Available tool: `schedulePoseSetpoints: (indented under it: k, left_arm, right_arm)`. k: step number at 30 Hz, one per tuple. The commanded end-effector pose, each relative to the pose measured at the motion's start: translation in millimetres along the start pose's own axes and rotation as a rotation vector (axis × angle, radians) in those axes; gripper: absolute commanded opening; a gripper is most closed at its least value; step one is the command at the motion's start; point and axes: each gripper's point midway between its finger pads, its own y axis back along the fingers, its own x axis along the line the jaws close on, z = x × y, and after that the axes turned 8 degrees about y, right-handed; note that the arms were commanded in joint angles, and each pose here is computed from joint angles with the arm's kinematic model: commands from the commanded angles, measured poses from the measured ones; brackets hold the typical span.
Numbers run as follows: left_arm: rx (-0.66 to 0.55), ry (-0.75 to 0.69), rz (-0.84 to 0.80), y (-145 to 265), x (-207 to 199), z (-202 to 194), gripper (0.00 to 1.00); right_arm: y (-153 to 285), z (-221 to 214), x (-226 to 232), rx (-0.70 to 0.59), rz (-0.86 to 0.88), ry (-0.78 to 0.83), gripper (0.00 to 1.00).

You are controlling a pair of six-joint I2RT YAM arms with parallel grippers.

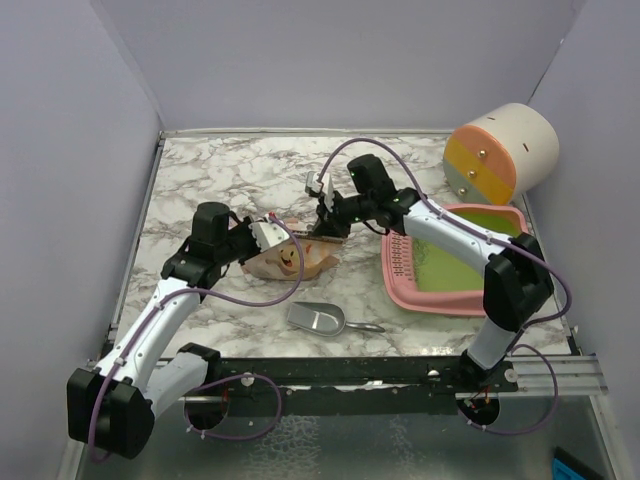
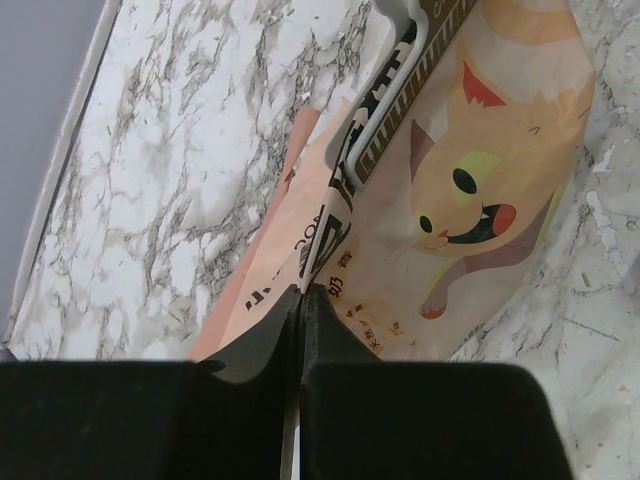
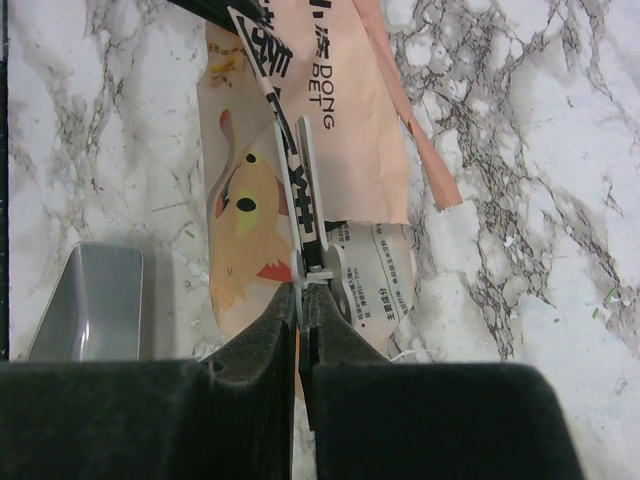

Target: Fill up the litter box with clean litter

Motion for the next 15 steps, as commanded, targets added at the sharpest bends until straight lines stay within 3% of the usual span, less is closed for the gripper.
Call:
schedulePoseSetpoints:
  k: [1,15]
  left_arm:
    - [-0.103,-0.023,0.065,3.8,13.8,26.2,0.0]
    - [-0.11,-0.027,0.075,7.6,11.9,25.8,0.0]
  right_arm:
    - [17.3,8.9,-1.7,-0.014,-0.079,-0.016,0.01]
    - [54.7,42.1,-11.5,-0.074,-0.237,-0.031,0.01]
